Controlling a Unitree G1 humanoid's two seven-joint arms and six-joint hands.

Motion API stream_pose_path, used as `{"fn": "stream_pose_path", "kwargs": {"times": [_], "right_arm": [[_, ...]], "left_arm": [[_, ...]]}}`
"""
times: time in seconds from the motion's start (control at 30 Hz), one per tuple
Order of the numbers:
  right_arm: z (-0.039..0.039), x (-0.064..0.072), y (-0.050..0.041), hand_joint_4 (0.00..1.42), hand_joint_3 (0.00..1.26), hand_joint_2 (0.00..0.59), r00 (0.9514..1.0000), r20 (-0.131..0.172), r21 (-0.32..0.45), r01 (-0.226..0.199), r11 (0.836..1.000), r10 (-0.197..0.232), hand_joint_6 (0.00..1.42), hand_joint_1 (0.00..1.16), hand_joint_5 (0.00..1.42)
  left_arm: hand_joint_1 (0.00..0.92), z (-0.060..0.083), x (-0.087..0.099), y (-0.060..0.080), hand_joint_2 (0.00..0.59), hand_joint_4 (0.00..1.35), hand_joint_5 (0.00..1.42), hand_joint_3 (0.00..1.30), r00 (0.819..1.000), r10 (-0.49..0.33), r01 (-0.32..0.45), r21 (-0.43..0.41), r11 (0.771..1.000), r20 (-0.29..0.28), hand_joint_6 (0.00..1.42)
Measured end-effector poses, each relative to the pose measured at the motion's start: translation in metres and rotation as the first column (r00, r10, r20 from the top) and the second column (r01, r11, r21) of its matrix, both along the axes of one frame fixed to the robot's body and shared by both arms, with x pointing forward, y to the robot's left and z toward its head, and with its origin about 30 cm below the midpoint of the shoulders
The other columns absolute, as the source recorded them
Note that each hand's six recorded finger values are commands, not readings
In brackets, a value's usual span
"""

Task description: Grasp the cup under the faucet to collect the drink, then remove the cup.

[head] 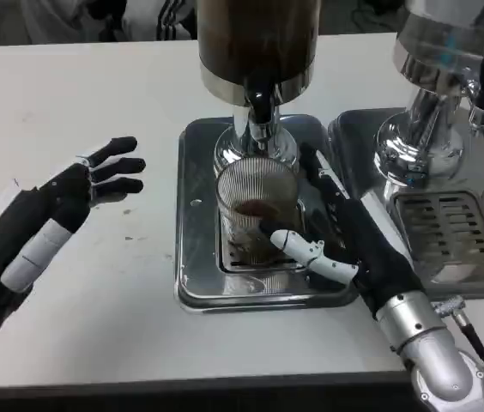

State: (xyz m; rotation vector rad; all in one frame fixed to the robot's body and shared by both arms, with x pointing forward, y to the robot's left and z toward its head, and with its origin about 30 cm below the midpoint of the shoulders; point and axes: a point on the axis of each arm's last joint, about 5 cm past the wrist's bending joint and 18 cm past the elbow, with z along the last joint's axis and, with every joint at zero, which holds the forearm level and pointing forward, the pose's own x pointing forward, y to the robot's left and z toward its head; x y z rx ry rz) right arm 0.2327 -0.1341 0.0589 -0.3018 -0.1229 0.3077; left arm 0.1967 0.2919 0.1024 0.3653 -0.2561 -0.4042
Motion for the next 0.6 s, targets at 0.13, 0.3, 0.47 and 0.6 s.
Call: {"fn": "stream_pose_path", "kwargs": {"times": [0.13, 0.3, 0.47, 0.6], "right_arm": [[0.0025, 0.006, 0.0028, 0.0, 0.0, 0.229, 0.9997, 0.002, -0.009, -0.022, 1.0, 0.022, 0.0, 0.59, 0.0], [0.003, 0.009, 0.0045, 0.0, 0.0, 0.217, 0.999, -0.002, -0.036, -0.045, 0.998, 0.045, 0.0, 0.61, 0.0], [0.0023, 0.012, 0.0037, 0.0, 0.0, 0.214, 0.9984, -0.013, -0.059, -0.056, 0.997, 0.055, 0.0, 0.61, 0.0], [0.0022, 0.013, 0.0031, 0.0, 0.0, 0.202, 0.9975, -0.017, -0.085, -0.069, 0.994, 0.068, 0.0, 0.62, 0.0]], "left_arm": [[0.0, -0.001, 0.0, 0.0, 0.061, 0.2, 0.26, 0.18, 1.0, 0.007, -0.007, -0.001, 1.0, -0.005, 0.22], [0.0, -0.002, -0.001, 0.001, 0.061, 0.2, 0.26, 0.19, 1.0, 0.011, -0.011, -0.001, 1.0, -0.012, 0.22], [0.0, -0.004, -0.001, 0.001, 0.063, 0.2, 0.26, 0.19, 1.0, 0.016, -0.016, 0.0, 1.0, -0.025, 0.22], [0.0, -0.004, -0.001, 0.001, 0.073, 0.21, 0.27, 0.2, 1.0, 0.016, -0.016, 0.002, 1.0, -0.027, 0.22]]}}
